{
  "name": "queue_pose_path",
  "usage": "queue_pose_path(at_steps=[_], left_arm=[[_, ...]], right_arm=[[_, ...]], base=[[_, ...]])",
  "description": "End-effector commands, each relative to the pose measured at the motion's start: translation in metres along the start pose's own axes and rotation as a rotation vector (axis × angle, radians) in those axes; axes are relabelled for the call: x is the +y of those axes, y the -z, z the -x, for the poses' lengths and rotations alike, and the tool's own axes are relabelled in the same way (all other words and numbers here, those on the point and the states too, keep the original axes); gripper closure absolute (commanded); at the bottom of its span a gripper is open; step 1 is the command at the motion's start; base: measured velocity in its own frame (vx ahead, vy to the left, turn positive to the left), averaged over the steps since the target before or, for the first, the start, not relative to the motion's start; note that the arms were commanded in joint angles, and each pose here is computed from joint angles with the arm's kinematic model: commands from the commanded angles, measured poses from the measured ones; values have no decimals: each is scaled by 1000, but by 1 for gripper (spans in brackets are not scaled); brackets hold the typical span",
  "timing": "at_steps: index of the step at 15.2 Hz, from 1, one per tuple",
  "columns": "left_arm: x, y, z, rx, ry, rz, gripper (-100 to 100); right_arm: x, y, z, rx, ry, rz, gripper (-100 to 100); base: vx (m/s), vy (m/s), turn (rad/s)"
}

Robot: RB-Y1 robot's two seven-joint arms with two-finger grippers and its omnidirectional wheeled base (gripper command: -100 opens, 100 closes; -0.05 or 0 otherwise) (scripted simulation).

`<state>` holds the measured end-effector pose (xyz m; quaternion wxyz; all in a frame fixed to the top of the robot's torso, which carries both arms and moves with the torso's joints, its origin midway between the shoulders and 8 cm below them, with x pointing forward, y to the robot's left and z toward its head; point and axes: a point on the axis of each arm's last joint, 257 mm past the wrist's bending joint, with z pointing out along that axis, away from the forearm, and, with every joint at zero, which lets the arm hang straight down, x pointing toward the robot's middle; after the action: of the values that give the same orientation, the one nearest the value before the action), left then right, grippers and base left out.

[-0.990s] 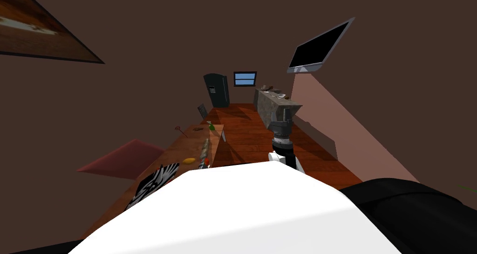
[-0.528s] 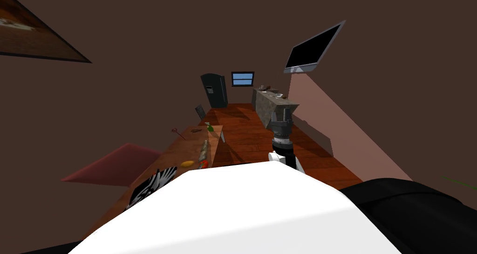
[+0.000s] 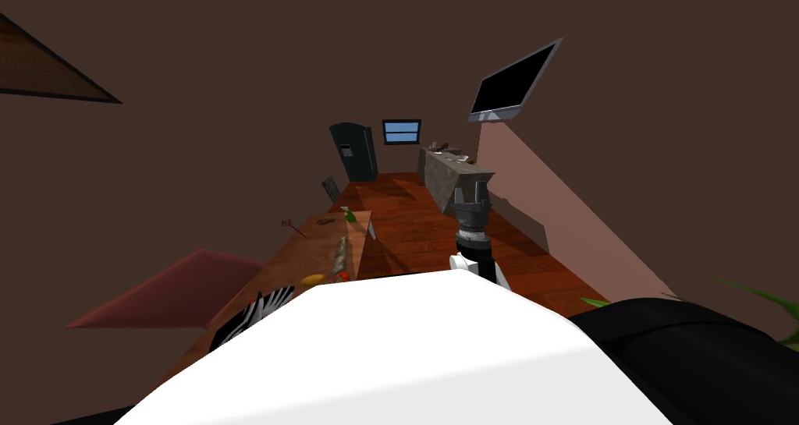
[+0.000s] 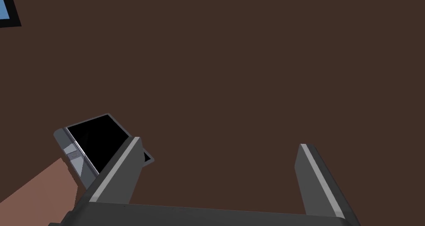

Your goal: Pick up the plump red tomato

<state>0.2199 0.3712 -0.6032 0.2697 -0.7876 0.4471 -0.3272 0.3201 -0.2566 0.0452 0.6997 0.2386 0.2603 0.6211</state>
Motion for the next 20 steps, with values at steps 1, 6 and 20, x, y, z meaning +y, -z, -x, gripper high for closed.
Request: queue_pose_path(at_steps=[1, 6, 20], left_arm=[[4, 0, -2, -9, 7, -4, -100], [13, 1, -6, -27, 24, -7, -100], [-9, 0, 3, 20, -20, 8, 100]], right_arm=[[0, 0, 0, 0, 0, 0, 0], [0, 0, 0, 0, 0, 0, 0], [0, 0, 0, 0, 0, 0, 0]], base=[[7, 61, -51], [2, 55, -112], [-3, -47, 92]])
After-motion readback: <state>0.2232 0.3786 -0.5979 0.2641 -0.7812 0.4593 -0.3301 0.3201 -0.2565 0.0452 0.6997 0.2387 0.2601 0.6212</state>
